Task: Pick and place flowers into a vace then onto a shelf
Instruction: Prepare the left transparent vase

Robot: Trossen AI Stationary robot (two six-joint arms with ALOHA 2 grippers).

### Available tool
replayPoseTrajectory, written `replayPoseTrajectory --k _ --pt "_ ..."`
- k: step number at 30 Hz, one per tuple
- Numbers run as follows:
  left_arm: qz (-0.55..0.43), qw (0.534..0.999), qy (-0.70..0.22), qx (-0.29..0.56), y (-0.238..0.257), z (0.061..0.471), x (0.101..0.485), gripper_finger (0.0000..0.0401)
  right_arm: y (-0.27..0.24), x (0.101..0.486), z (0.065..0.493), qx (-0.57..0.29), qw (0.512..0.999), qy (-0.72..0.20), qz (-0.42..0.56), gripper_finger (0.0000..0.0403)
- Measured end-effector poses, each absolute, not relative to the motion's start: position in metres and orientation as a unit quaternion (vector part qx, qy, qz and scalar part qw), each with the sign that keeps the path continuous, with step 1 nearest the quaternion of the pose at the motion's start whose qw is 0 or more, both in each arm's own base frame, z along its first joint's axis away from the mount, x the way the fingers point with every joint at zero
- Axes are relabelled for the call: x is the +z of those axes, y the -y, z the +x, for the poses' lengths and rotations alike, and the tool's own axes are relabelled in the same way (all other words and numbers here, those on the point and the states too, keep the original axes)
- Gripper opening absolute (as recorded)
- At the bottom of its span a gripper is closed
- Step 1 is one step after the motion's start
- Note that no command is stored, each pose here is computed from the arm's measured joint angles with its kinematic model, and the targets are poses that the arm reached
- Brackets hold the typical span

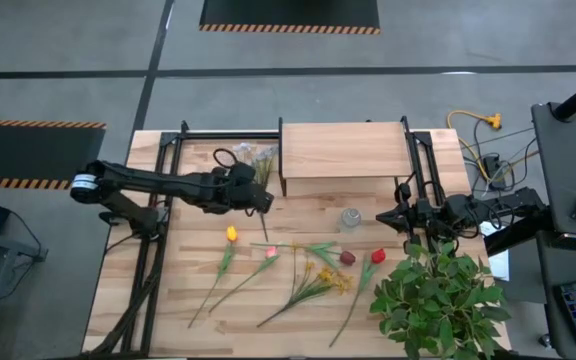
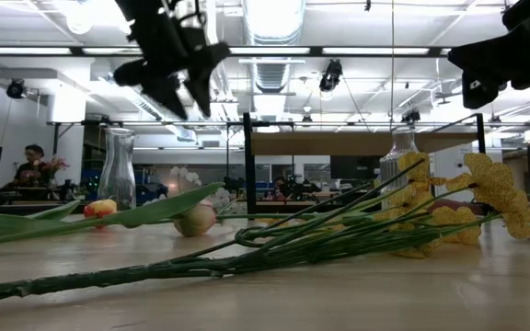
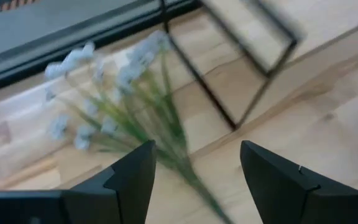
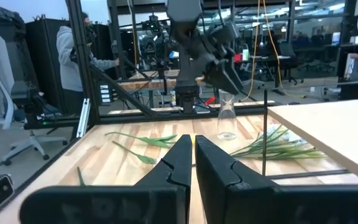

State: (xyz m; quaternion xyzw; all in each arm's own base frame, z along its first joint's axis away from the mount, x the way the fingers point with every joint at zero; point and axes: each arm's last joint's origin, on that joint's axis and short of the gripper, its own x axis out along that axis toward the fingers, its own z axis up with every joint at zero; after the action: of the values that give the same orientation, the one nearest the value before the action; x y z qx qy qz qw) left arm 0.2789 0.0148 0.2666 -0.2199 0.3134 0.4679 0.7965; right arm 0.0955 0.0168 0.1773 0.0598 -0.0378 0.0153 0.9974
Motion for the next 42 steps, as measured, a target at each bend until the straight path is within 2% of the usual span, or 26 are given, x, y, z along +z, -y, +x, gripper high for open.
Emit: replayPoseTrajectory --k 10,17,42 --pt "-0.264 0.815 -0.250 0.452 -0.014 0.282 0.223 0.0218 -0.017 0.177 0.096 0.015 0.998 0.038 0.056 0.0013" --pt "-0.276 0.814 -0.233 0.454 -0.014 0.279 0.208 0.0218 -0.017 0.177 0.096 0.015 0.998 0.038 0.055 0.0013" --pt "-0.278 0.822 -0.246 0.432 0.005 0.298 0.208 0.0205 -0.017 0.178 0.096 0.015 0.998 0.040 0.056 0.0013"
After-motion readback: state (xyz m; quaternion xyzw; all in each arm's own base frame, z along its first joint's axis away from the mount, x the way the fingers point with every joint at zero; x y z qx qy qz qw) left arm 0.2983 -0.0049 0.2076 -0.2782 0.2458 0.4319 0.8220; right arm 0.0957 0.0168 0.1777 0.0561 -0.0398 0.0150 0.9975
